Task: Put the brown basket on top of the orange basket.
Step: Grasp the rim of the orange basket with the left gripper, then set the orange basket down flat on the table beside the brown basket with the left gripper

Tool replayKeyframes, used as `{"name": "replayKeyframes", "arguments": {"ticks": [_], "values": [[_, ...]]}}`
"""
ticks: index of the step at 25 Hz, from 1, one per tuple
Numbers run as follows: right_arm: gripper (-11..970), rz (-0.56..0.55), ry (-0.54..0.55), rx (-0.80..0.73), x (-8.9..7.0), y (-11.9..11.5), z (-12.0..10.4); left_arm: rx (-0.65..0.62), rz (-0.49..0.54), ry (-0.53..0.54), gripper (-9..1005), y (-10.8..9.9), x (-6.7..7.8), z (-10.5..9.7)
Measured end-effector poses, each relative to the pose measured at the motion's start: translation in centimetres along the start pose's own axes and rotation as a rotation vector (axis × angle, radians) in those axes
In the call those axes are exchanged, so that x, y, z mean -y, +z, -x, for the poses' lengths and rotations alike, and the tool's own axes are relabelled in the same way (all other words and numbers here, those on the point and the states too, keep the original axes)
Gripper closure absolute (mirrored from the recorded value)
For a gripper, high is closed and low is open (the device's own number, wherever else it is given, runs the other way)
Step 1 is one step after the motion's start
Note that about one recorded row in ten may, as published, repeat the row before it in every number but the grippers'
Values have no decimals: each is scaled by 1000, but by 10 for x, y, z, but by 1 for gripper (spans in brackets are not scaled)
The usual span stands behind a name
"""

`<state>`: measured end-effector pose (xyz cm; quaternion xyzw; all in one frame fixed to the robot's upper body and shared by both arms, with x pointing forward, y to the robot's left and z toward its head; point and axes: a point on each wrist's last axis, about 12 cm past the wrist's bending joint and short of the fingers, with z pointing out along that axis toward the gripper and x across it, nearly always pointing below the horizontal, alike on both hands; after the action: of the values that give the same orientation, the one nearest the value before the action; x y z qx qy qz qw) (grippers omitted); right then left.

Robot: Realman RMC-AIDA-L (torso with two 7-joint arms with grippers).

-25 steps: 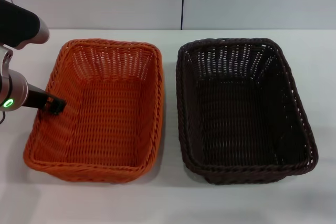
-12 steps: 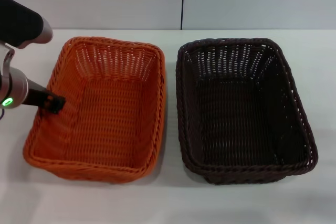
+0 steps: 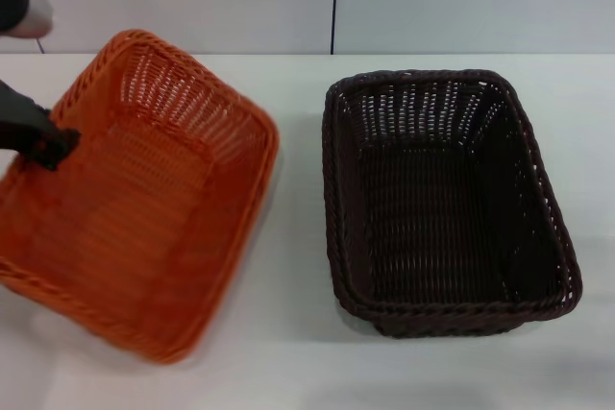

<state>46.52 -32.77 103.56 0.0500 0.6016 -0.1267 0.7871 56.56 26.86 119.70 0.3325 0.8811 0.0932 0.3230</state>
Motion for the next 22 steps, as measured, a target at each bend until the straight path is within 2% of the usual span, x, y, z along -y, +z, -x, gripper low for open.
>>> {"name": "replayKeyframes", "arguments": {"ticks": [1,2,3,7,9,11,12,13,14,16,17,18,22], "values": [[280,-1,0,3,0,0,0,0,0,0,720,0,0,0],[280,-3,1,4,0,-1,1,30,5,41,727,-15,-7,4],[280,-5,2,9,1,-2,1,40,11,66,734,-22,-8,6],[279,-11,5,30,1,-4,4,51,21,91,761,-28,-8,8],[279,-13,9,39,0,-4,5,69,41,172,773,-43,-8,13],[279,-13,12,45,-1,-4,6,69,41,172,785,-43,-8,13],[279,-12,13,46,-1,-4,6,83,57,257,791,-55,-8,17],[279,-10,16,47,-2,-4,7,83,57,257,797,-55,-8,17],[279,-8,18,48,-2,-4,7,91,58,313,803,-61,-7,20],[279,-5,21,49,-3,-4,7,91,58,313,815,-61,-7,20],[279,-3,22,51,-4,-4,7,91,50,363,821,-65,-6,23],[279,-3,24,52,-4,-4,8,86,11,463,822,-69,-4,28],[279,-5,27,54,-5,-5,8,95,-39,574,825,-70,0,31]]}}
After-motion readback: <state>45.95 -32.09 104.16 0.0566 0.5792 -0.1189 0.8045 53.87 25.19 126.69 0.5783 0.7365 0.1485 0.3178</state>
